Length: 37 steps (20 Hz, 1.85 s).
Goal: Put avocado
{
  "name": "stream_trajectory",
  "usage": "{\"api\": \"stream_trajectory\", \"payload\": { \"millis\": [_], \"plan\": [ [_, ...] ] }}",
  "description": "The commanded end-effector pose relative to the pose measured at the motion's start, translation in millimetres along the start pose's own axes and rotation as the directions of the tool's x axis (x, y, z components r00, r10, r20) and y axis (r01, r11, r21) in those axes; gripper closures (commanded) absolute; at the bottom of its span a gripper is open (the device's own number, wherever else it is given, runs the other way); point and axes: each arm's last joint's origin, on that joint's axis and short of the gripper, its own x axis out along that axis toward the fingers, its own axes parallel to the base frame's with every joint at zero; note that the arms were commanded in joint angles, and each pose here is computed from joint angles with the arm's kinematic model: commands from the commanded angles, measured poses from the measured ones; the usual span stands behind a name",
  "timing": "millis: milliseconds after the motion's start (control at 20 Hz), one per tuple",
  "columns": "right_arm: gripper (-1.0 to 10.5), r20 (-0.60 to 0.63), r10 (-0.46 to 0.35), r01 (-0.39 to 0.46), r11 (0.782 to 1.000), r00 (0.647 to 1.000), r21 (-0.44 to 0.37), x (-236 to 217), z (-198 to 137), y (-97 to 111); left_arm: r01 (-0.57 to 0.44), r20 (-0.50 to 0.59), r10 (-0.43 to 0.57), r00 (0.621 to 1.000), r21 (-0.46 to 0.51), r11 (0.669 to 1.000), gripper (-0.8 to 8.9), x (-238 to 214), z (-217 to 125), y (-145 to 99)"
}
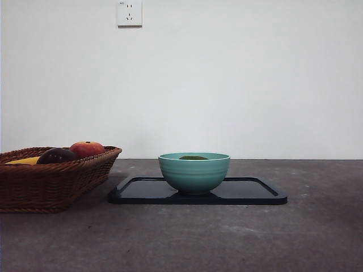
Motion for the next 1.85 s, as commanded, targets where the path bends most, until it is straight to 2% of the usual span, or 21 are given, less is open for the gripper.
{"api": "stream_trajectory", "payload": {
  "millis": [50, 400, 450, 500, 550, 600, 1600, 1650, 1750, 1800, 1850],
  "plan": [
    [7.4, 0.018, 0.026, -0.026, 1.000, 0.999, -0.012, -3.9, -2.1, 5.9, 0.006, 0.006, -0.006, 1.000, 0.014, 1.000, 4.43, -0.2, 2.8, -0.7],
    [7.4, 0.028, 0.031, -0.031, 0.999, 0.999, -0.020, -5.1, -2.0, 6.8, 0.006, 0.006, -0.006, 1.000, 0.014, 1.000, 4.46, -0.2, 2.8, -0.7],
    [7.5, 0.027, 0.031, -0.031, 0.999, 0.999, -0.019, -5.1, -2.0, 6.8, 0.006, 0.006, -0.006, 1.000, 0.014, 1.000, 4.89, -0.2, 2.8, -0.7],
    [8.2, 0.027, 0.032, -0.031, 0.999, 0.999, -0.020, -5.1, -2.0, 6.8, 0.006, 0.006, -0.006, 1.000, 0.014, 1.000, 5.79, -0.2, 2.8, -0.7],
    [9.2, 0.028, 0.031, -0.031, 0.999, 0.999, -0.022, -5.1, -2.0, 6.8, 0.006, 0.006, -0.006, 1.000, 0.014, 1.000, 7.12, -0.2, 2.9, -0.7],
    [9.4, 0.028, 0.032, -0.031, 0.999, 0.999, -0.023, -5.1, -2.0, 6.8, 0.005, 0.007, -0.006, 1.000, 0.015, 1.000, 8.16, -0.2, 3.0, -0.7],
    [9.4, 0.045, 0.035, -0.033, 0.999, 0.998, -0.026, -5.6, -0.4, 7.2, 0.000, 0.032, -0.001, 0.999, 0.037, 0.999, 8.02, -0.7, 5.3, -0.7],
    [9.4, 0.045, 0.035, -0.033, 0.999, 0.998, -0.026, -5.6, -0.4, 7.2, -0.019, 0.053, 0.016, 0.998, 0.060, 0.998, 8.02, -1.9, 6.8, 0.1],
    [9.4, 0.045, 0.035, -0.033, 0.999, 0.998, -0.026, -5.6, -0.4, 7.2, -0.127, 0.202, 0.090, 0.975, 0.177, 0.976, 8.02, -14.1, 14.4, 2.7],
    [9.4, 0.045, 0.035, -0.033, 0.999, 0.998, -0.026, -5.6, -0.4, 7.2, -0.200, 0.313, 0.122, 0.942, 0.231, 0.952, 8.02, -23.6, 18.8, 3.8],
    [9.4, 0.045, 0.035, -0.033, 0.999, 0.998, -0.026, -5.6, -0.4, 7.2, -0.281, 0.426, 0.154, 0.892, 0.253, 0.926, 8.02, -34.5, 20.6, 4.5]
  ]
}}
